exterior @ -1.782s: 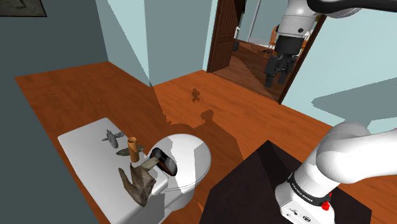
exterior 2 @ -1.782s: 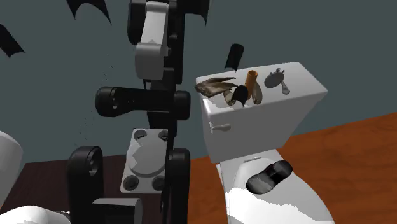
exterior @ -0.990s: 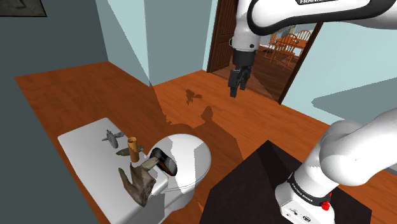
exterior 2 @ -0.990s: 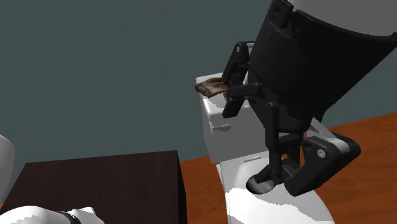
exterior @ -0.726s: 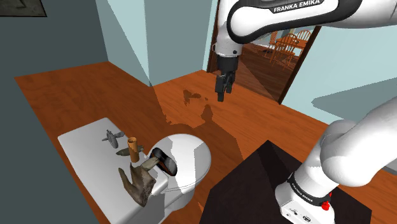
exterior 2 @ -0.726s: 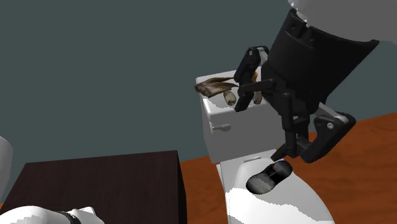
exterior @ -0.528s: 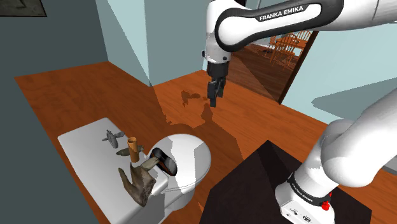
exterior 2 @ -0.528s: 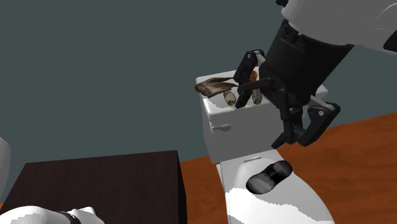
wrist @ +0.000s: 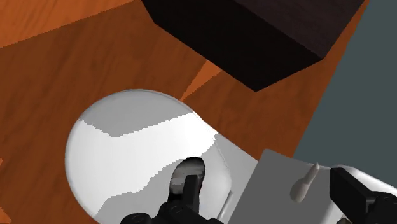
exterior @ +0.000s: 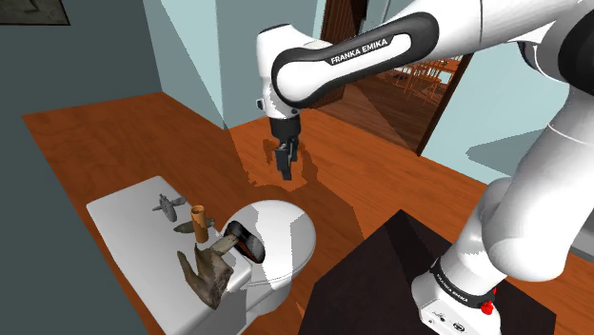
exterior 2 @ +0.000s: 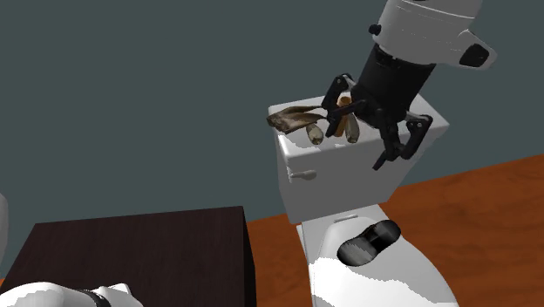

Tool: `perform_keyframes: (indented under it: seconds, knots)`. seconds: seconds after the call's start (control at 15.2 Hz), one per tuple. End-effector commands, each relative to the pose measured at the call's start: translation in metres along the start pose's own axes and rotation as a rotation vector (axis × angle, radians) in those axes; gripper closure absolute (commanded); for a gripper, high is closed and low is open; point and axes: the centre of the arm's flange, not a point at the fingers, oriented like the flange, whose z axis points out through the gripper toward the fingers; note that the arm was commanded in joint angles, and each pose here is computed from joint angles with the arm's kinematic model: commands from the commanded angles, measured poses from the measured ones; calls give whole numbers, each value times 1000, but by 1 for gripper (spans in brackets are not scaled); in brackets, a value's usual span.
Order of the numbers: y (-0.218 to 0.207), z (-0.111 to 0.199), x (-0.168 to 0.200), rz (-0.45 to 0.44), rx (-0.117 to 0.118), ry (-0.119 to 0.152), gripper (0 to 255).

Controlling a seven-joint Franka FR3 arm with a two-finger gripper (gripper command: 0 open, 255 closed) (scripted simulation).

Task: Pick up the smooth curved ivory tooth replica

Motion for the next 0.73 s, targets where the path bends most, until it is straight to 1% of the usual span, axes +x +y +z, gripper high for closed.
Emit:
perform_keyframes:
  seconds: [0.0,0.66]
  knots:
    - [-13,9,24,-60,-12,-11,0]
    - [-99,70,121,-353,-74,-68,0]
